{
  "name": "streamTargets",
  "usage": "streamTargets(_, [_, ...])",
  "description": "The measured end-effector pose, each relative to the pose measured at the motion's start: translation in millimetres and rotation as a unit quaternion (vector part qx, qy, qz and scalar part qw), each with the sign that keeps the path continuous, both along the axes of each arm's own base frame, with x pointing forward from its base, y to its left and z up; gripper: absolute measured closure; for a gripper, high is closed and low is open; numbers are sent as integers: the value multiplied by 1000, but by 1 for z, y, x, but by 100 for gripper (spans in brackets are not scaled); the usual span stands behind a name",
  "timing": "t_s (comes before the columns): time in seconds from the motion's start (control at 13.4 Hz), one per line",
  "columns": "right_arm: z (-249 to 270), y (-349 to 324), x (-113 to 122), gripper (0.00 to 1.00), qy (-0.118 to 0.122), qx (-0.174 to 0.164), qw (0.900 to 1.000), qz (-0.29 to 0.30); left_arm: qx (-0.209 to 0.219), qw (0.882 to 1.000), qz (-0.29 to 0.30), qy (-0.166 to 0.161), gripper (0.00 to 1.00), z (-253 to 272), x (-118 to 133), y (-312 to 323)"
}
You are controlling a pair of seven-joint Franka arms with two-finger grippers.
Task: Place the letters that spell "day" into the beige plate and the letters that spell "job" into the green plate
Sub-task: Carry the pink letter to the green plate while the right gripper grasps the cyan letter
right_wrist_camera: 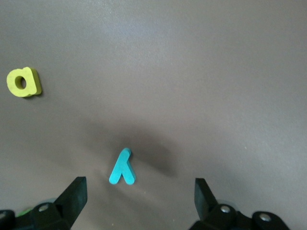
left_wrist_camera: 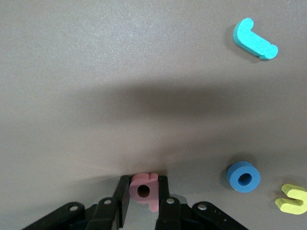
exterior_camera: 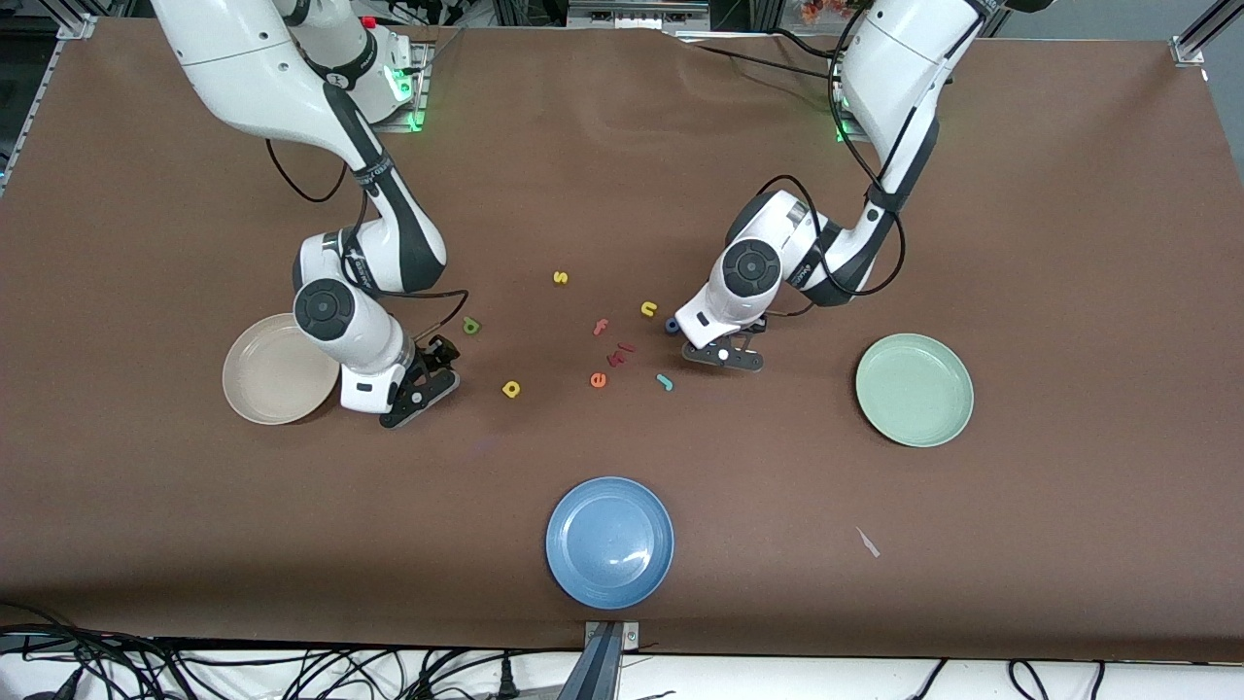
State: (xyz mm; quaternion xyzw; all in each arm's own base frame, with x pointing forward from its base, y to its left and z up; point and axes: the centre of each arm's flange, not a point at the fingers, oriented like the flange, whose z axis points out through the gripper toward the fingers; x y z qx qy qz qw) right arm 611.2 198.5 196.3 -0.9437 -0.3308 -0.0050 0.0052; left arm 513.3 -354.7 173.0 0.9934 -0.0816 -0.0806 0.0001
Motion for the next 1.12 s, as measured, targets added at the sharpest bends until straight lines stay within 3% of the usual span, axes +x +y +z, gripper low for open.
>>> streamTargets(0.37, [-9,7,-1,8,5,1,1000,9,26,999,-4,20,72,45,21,24])
streamTargets(0.52, [-15,8,-2,23,9,0,1000,11,23,999,-29,27,72,70,42,67])
streamTargets(0.75, [-18,8,-2,30,10,-1,1000,13,-1,997,-68,31,72,82,81,164])
streamTargets(0.97, [-17,9,-2,38,10,0,1000,14,1,993,-113,34,72,77,99,240])
streamTargets(1.04, [-17,9,-2,49,10,0,1000,14,6,991,-132,37,72,72,102,259])
streamTargets(1.12, [-17,10,-2,50,10,0,1000,15,2,988,-148,40,72,64,104,274])
